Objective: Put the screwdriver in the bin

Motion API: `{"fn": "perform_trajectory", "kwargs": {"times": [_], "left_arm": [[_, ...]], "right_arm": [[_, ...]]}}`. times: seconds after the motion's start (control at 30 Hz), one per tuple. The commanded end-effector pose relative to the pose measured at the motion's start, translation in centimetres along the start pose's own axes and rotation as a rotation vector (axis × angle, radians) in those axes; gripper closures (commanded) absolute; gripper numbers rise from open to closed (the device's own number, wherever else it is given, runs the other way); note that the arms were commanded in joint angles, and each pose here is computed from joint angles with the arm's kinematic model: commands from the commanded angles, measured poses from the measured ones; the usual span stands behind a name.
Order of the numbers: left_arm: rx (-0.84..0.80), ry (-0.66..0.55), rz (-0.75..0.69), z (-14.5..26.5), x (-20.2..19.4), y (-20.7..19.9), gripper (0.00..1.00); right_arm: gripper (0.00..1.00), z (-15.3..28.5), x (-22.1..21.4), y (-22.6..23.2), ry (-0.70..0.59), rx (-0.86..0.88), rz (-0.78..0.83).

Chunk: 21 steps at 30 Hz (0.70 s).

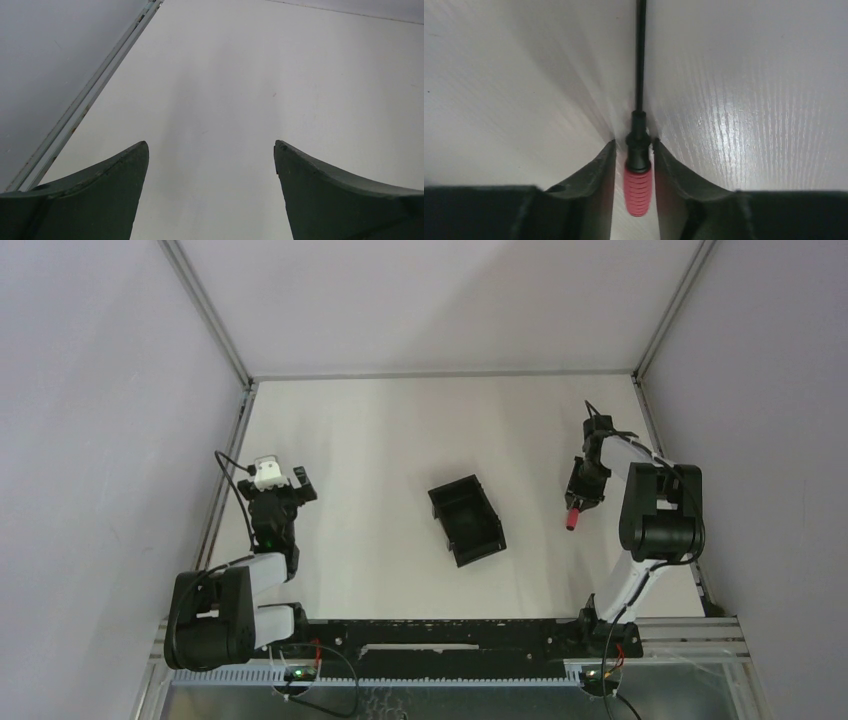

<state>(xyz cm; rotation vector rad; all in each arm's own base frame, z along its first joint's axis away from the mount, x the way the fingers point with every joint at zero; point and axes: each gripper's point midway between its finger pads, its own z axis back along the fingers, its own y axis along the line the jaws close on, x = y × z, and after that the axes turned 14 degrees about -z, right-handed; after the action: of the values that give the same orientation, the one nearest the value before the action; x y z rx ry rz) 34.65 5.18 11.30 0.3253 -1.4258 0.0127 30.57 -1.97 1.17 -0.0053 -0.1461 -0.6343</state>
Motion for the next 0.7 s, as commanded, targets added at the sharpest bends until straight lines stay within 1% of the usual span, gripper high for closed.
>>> {"fn": "perform_trajectory", "kwargs": {"times": [0.0,0.07,0.1,0.2,0.3,0.53,0.67], "left_arm": [[0.022,-0.069,-0.002,-0.9,2.7,0.5,0.0],[0.022,-0.069,-0.002,-0.9,2.7,0.5,0.0],[0.023,-0.07,-0.002,-0.9,2.7,0.5,0.0],[0.023,-0.07,-0.001,-0.9,2.7,0.5,0.0],[0.022,-0.069,-0.001,-0.9,2.7,0.5,0.0],[0.022,-0.07,-0.001,-0.9,2.7,0.5,0.0],[0.023,-0.069,-0.001,-0.9,2.7,0.5,0.0]], "right_arm": [[0.72,-1.8,0.6,-0.6,-0.01,-0.03,0.035],[0.98,-1.6,0.7,-0.6,-0.012,-0.03,0.055],[1.0,-1.3,0.8,-0.6,-0.016,-0.029,0.066],[1.0,1.1,1.5,-0.4,-0.044,-0.013,0.091],[1.0,5.2,2.2,-0.2,-0.083,-0.008,0.102],[1.0,15.6,2.3,-0.6,-0.101,-0.004,0.122],[1.0,19.7,2.4,-0.2,-0.143,0.006,0.129]]}}
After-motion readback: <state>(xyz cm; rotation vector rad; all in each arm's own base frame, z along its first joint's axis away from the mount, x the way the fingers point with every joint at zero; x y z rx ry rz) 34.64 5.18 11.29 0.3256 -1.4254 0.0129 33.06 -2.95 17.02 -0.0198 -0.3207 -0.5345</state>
